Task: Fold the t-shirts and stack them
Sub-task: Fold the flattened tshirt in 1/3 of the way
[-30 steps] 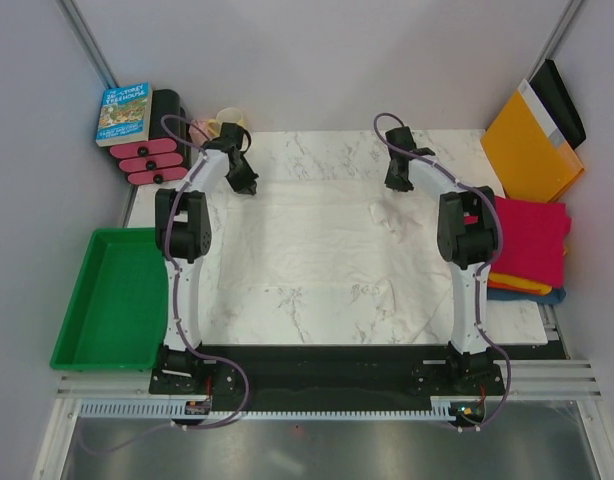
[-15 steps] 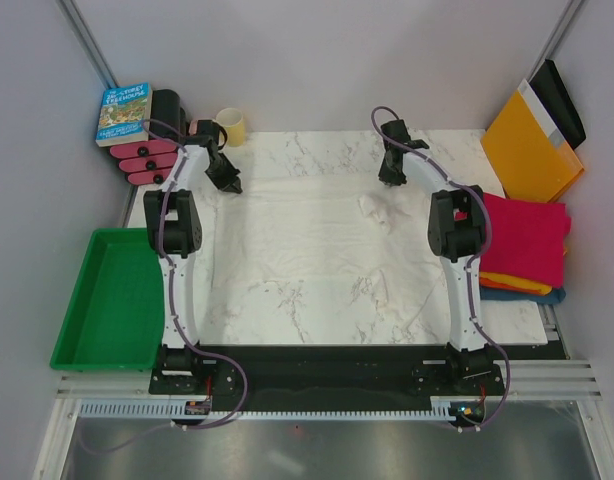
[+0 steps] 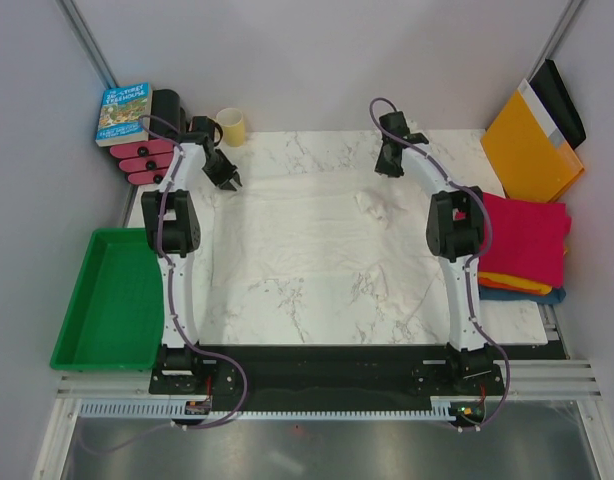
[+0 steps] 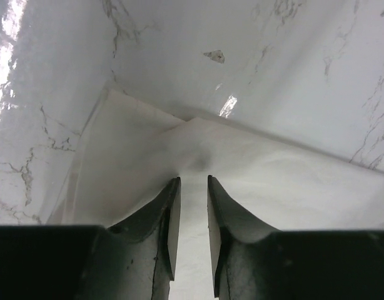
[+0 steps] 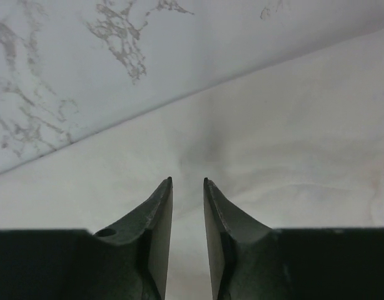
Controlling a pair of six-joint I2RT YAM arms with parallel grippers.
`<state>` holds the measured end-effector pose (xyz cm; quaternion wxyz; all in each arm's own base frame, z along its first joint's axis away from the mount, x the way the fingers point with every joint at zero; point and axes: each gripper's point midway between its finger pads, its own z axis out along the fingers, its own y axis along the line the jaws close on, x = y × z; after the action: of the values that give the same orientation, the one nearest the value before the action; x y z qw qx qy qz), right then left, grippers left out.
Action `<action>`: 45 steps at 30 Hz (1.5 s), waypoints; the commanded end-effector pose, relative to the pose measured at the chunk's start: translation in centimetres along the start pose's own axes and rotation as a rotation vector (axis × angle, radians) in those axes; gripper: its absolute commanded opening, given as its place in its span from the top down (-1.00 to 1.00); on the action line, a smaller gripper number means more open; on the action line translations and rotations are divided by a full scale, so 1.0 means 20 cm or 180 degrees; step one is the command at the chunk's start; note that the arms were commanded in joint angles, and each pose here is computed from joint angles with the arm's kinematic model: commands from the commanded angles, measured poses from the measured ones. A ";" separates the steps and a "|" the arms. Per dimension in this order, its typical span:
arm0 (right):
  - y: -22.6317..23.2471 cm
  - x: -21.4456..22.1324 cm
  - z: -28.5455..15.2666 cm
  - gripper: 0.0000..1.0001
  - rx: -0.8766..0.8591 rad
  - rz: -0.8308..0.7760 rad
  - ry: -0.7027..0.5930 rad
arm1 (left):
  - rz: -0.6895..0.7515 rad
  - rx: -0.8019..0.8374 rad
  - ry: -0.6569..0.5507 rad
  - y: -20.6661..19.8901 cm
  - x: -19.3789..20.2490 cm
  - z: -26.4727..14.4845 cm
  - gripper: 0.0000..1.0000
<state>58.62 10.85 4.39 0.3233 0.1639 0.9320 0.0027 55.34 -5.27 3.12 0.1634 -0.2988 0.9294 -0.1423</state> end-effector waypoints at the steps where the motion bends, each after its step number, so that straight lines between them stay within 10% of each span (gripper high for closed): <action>1: 0.17 -0.26 -0.48 0.29 -0.0334 -0.0024 -0.0519 | 0.0081 0.0523 -0.0487 -0.24 -0.18 -0.42 0.36; 10: 0.04 0.14 -0.60 1.00 -0.0312 -0.0249 -0.0281 | 0.0478 0.0459 -0.0104 -0.28 0.31 -0.42 0.41; 18: 0.00 0.28 -0.46 1.00 -0.0241 -0.0300 -0.0147 | 0.0799 0.0409 -0.0062 -0.24 0.76 -0.52 0.42; 34: -0.10 0.72 -0.40 1.00 -0.0086 -0.0425 0.0389 | 0.0842 0.0226 0.0043 0.00 0.96 -0.51 0.43; 45: 0.07 0.24 -0.69 0.86 -0.0376 -0.0277 -0.0423 | 0.0970 0.0272 0.0036 -0.04 1.00 -0.52 0.43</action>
<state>44.21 14.48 5.10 0.3090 0.0947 0.9463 0.0105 35.55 -15.94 6.76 0.1557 -0.1585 0.9637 -0.1478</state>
